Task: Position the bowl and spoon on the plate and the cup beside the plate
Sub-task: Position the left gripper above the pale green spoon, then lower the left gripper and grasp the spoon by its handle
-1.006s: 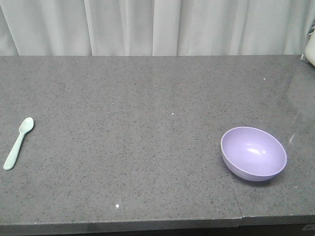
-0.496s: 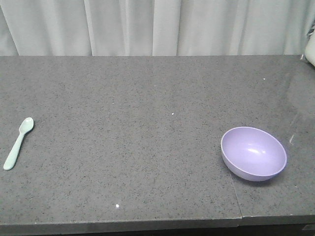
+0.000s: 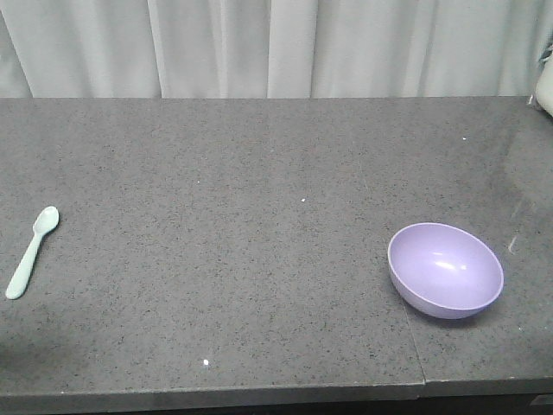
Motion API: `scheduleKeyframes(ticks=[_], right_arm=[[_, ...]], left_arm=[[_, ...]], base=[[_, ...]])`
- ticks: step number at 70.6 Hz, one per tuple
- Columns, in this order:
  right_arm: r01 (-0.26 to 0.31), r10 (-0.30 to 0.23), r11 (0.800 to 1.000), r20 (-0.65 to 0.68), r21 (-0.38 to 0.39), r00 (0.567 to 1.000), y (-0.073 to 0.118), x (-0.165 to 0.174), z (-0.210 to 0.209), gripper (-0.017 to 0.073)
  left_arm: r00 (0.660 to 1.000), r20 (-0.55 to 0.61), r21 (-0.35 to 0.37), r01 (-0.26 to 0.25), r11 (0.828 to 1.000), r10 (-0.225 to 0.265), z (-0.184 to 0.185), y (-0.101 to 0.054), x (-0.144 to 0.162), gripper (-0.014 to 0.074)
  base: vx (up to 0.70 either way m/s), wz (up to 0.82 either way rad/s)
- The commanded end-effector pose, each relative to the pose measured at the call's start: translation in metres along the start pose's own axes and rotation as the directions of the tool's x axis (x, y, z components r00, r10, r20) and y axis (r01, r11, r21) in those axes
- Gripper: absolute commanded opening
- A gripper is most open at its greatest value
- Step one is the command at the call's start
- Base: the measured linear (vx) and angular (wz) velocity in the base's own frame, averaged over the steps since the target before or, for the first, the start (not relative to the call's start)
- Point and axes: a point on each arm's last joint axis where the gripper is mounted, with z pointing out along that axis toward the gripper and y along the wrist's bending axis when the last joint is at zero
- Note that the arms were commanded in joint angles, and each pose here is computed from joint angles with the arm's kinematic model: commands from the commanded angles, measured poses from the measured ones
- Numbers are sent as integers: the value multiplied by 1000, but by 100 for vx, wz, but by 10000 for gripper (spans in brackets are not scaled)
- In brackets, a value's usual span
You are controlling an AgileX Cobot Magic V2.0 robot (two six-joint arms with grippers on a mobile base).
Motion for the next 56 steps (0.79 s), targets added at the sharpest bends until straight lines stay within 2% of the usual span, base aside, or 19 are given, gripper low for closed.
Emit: scheduleKeyframes(ticks=[1,12,24,31,46,56], right_arm=[[2,-2,1000,59,0,998,0,-12,-3,-10],[0,0,1000,63,1,998,0,-12,-3,3],[0,0,1000,50,1,999,0,-11,-3,109],[0,0,1000,39,1,999,0,-10,-3,213],[0,0,1000,39,1,999,0,-10,-3,455],[0,0,1000,40,1,999,0,-10,-3,523]], left_arm=[[997,72,11,-2,1000,1,-3,-2,-14,-6],[998,70,12,-1,1000,0,-2,-2,-14,-1],[998,68,11,-1,1000,0,-2,-2,-14,72],[998,66,10,-3,1000,2,-2,-2,-13,191],[997,70,1,-9,1000,9,-2,-1,-14,541],[997,70,1,-9,1000,9,-2,-1,-14,639]], base=[[0,0],[0,0],[0,0],[0,0],[0,0],[0,0]])
